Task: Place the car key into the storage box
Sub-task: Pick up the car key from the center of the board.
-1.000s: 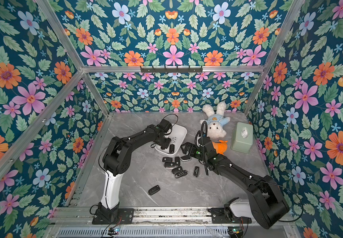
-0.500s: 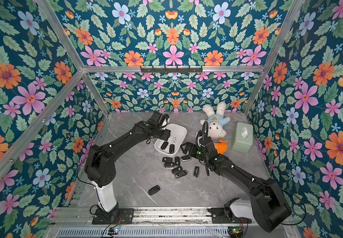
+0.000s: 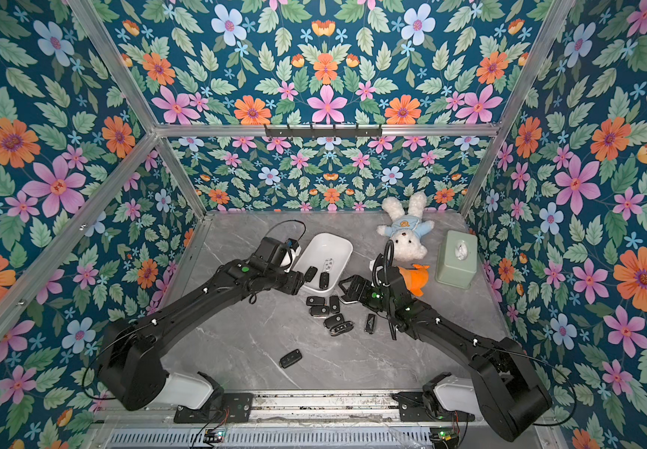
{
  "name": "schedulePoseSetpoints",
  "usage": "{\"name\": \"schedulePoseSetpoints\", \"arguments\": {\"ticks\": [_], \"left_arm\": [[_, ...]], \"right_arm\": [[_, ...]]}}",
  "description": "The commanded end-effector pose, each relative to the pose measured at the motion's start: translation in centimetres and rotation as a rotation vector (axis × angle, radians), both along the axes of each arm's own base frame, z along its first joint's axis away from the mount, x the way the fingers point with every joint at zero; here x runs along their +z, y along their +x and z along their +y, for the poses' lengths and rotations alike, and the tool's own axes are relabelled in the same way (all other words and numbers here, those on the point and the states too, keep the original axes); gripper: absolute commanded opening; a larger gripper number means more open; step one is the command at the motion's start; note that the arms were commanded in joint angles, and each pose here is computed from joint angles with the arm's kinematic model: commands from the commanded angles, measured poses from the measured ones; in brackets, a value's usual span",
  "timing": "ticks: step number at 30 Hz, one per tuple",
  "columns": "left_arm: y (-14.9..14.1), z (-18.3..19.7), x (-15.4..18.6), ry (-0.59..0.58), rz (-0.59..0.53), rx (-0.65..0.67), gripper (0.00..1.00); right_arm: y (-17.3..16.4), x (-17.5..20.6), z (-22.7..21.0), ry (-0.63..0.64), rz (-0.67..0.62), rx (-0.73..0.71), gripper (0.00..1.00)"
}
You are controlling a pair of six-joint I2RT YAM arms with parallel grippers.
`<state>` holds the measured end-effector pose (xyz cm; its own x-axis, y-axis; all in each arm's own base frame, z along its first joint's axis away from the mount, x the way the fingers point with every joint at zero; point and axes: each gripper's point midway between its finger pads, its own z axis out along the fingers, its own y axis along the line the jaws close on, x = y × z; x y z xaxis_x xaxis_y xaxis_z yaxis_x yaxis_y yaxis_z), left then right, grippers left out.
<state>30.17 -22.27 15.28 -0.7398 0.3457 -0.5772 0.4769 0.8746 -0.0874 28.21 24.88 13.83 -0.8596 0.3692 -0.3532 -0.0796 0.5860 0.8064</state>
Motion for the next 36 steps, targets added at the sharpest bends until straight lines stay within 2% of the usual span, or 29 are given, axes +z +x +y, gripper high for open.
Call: {"name": "schedulePoseSetpoints", "arguments": {"ticks": [1,12,20,29,36], "left_arm": [[-2.3,1.1,-1.4,0.003,0.048,0.019,0.7],[-8.7,0.2,-5.5,0.018,0.164,-0.002,0.77],[-12.9,-1.0,-8.5,0.125,0.222,-0.08,0.8],[-15.9,-1.3,-11.3,0.267,0.272,-0.161,0.82],[-17.1,-0.8,-12.0,0.281,0.317,-0.181,0.81]], "right_arm": [[-0.4,0.5,1.0,0.047,0.015,0.012,0.99],[-3.8,-3.7,2.1,-0.125,0.2,0.104,0.99],[-5.7,-4.0,0.8,-0.116,0.212,0.099,0.99],[-7.2,-4.4,-0.5,-0.119,0.226,0.091,0.99],[-7.4,-4.6,-0.8,-0.123,0.231,0.08,0.99]]}}
